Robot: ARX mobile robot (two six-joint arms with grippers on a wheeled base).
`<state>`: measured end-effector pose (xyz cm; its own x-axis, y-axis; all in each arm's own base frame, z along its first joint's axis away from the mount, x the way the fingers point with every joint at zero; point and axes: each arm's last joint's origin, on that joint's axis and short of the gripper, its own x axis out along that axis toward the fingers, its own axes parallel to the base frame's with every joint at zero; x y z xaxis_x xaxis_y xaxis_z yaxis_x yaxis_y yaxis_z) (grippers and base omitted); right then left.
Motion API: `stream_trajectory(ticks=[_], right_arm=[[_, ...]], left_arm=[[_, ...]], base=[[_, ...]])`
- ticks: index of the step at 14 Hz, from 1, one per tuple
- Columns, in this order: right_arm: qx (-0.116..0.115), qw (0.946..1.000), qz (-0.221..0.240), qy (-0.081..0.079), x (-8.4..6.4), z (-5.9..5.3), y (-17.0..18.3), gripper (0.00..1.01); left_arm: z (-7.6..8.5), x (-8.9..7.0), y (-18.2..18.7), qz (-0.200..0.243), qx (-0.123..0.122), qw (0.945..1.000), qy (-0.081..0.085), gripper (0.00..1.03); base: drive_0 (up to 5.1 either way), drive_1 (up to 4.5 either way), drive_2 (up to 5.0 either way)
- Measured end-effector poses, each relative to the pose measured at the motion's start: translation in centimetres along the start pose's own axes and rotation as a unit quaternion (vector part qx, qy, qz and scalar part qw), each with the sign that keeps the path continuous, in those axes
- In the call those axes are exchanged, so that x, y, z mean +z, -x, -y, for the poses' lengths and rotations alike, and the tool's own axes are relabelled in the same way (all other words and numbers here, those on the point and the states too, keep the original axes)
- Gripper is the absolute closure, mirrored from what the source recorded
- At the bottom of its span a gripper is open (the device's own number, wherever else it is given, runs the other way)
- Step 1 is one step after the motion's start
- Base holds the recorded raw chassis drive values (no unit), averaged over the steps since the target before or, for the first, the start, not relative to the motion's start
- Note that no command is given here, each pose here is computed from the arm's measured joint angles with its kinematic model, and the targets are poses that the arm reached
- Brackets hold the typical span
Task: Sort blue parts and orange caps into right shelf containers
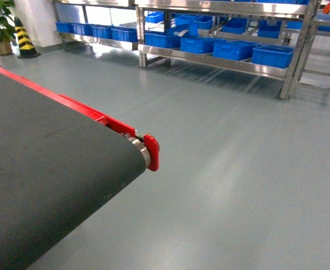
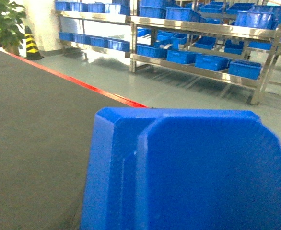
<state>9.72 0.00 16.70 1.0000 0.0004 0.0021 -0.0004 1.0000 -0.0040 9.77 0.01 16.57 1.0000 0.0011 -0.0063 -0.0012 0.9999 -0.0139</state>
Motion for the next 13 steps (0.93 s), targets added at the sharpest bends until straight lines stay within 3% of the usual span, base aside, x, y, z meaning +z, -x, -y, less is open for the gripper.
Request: stream_trajectory(ticks=[13], right_arm=[[0.000, 1.0000, 0.000, 0.000, 0.00, 0.00, 0.00, 0.57]], left_arm=[[0.00, 0.00, 0.00, 0.000, 0.000, 1.0000, 0.000, 0.60]], base=[[-1.6, -1.59, -1.6]])
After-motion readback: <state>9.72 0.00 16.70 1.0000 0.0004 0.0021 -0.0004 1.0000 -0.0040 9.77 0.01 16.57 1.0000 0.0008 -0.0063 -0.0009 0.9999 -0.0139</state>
